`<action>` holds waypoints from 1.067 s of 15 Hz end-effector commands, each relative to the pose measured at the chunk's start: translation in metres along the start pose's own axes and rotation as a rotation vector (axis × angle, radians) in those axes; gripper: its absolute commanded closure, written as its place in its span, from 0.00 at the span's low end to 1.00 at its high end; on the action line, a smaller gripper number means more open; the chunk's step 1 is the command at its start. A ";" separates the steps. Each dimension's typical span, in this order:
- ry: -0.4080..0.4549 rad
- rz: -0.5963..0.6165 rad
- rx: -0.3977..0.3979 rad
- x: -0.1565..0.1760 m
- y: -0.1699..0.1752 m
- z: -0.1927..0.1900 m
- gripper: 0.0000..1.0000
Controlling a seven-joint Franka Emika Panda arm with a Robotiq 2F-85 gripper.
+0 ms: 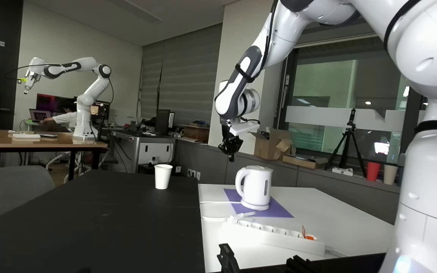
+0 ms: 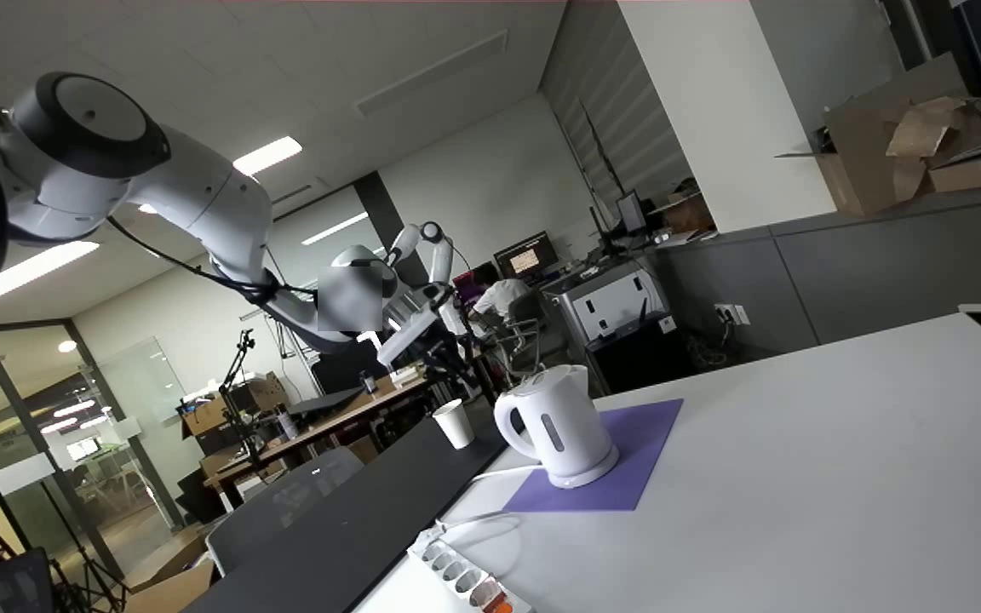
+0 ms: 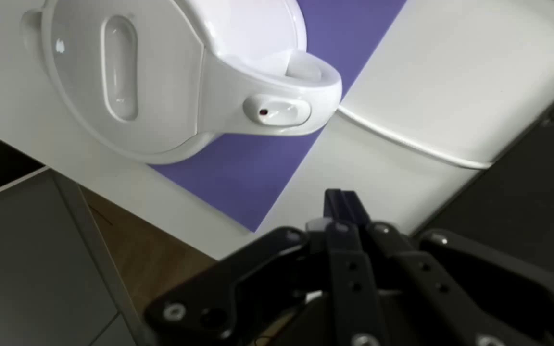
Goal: Press the button on the kettle
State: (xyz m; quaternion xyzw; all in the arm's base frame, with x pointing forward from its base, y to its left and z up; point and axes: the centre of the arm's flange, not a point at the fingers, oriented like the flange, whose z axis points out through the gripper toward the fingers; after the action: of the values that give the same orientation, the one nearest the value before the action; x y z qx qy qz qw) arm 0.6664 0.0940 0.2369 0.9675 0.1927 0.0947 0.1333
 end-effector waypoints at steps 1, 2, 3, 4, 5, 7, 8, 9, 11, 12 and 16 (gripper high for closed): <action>0.042 -0.004 0.004 -0.019 0.015 -0.045 1.00; 0.050 -0.004 0.004 -0.023 0.019 -0.054 1.00; 0.059 -0.004 0.003 -0.029 0.024 -0.062 1.00; 0.067 -0.006 0.006 -0.034 0.028 -0.069 1.00; 0.074 -0.006 0.012 -0.041 0.033 -0.075 1.00; 0.077 -0.004 0.021 -0.054 0.043 -0.084 0.73; 0.072 -0.009 0.026 -0.060 0.048 -0.087 0.67; 0.071 -0.004 0.028 -0.067 0.053 -0.089 0.61; 0.063 0.001 0.043 -0.078 0.063 -0.092 0.46; 0.059 0.002 0.056 -0.083 0.067 -0.093 0.40; 0.048 0.008 0.076 -0.098 0.081 -0.095 0.12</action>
State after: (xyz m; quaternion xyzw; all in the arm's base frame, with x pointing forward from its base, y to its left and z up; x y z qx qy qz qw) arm 0.5997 0.0156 0.3279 0.9688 0.1966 0.1123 0.1010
